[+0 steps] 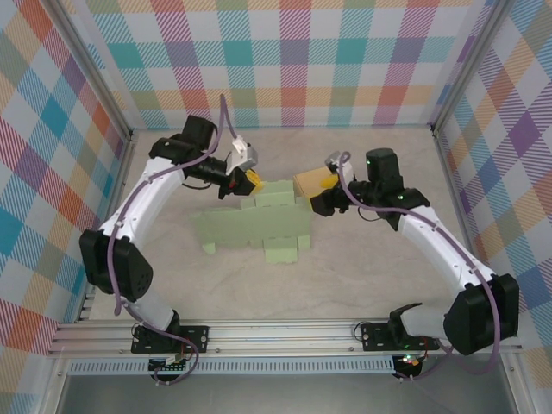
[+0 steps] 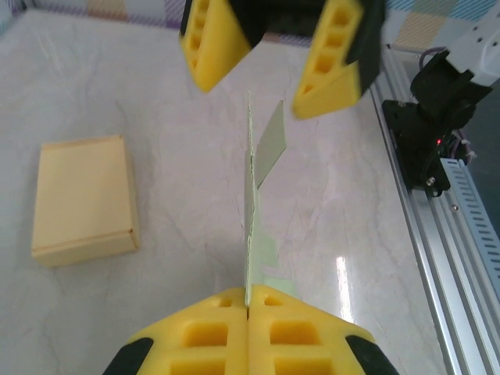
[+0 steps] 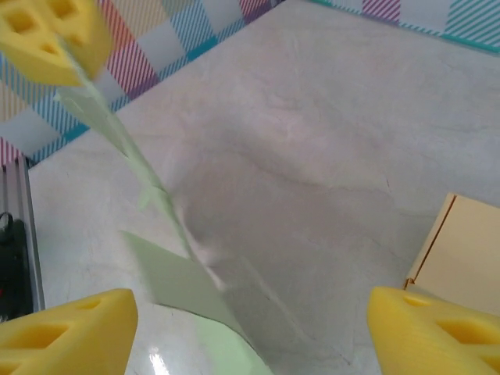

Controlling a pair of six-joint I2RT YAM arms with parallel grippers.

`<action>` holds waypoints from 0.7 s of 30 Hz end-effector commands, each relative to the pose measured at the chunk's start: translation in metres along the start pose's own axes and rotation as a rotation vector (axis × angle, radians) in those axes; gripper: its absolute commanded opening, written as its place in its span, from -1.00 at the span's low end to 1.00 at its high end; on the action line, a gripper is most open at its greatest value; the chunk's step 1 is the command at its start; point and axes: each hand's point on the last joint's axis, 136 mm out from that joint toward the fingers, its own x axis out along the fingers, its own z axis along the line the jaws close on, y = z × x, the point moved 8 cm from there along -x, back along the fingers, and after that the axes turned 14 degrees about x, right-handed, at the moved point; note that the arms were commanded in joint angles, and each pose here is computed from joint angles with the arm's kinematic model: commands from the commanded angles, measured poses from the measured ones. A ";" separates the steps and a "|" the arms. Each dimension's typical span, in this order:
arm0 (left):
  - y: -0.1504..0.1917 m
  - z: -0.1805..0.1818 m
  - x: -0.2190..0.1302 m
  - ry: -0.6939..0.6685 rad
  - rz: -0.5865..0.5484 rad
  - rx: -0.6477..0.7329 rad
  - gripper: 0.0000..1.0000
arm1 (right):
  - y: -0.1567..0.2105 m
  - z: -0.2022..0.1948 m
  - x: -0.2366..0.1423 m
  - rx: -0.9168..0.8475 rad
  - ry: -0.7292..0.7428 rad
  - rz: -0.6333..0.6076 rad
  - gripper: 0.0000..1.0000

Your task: Fold the paper box

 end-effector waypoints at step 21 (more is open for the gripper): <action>-0.040 0.002 -0.028 -0.155 -0.154 0.082 -1.00 | 0.037 -0.035 0.048 0.157 -0.302 0.002 0.15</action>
